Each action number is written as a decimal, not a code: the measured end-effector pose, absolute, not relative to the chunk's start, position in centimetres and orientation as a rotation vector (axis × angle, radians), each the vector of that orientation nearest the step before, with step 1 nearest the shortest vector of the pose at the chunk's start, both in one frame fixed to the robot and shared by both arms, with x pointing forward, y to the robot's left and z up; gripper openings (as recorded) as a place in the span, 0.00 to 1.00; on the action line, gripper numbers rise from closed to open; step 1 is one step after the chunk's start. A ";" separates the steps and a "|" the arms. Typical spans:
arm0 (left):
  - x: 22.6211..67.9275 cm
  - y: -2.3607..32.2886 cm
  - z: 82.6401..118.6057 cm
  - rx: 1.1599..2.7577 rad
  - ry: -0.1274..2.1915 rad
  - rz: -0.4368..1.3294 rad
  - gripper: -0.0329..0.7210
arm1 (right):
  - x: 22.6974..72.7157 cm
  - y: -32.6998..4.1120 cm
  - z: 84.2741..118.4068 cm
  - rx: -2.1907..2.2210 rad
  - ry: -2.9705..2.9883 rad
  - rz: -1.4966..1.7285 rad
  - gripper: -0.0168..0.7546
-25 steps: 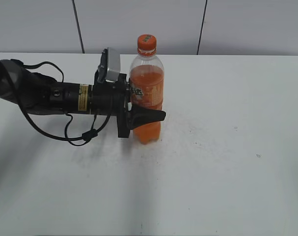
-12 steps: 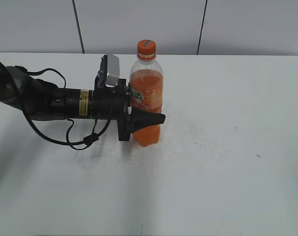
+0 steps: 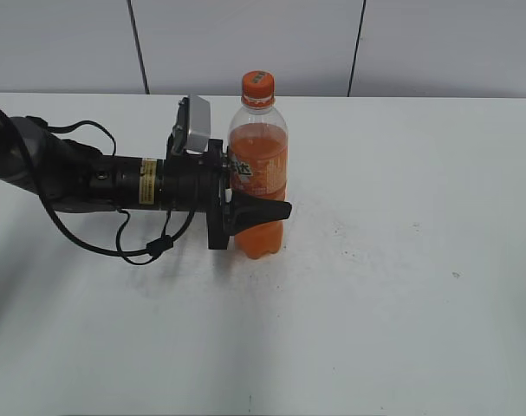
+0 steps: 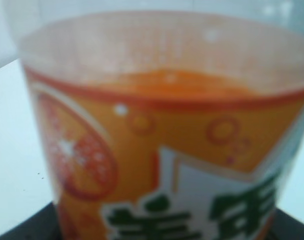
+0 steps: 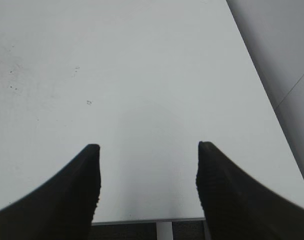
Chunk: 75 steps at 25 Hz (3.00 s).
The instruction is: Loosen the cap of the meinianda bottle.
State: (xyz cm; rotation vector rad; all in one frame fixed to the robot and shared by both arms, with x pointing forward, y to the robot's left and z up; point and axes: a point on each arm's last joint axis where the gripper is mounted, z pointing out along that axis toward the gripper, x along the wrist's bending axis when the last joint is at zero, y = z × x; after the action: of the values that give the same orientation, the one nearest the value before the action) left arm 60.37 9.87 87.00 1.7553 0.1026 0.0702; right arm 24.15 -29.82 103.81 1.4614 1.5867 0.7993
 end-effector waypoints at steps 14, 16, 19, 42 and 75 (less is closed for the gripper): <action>60.3 9.9 87.0 1.755 0.100 0.068 0.60 | 24.1 -29.8 103.8 1.467 1.582 0.804 0.62; 60.3 9.9 87.0 1.754 0.099 0.068 0.60 | 23.9 -29.8 104.2 1.483 1.563 0.825 0.62; 60.3 9.9 87.0 1.755 0.099 0.068 0.60 | 24.4 -29.7 105.5 1.539 1.593 0.827 0.62; 60.3 9.9 87.0 1.753 0.095 0.065 0.60 | 49.3 -31.6 110.3 1.927 1.950 0.536 0.62; 60.3 9.9 87.0 1.752 0.093 0.063 0.60 | 56.5 -5.9 113.3 2.012 2.273 0.832 0.62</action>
State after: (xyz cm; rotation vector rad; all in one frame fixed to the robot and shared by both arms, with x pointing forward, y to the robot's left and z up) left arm 60.28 9.85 87.04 1.7518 0.0929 0.0634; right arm 56.47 -5.86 113.26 2.0117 2.2731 0.8316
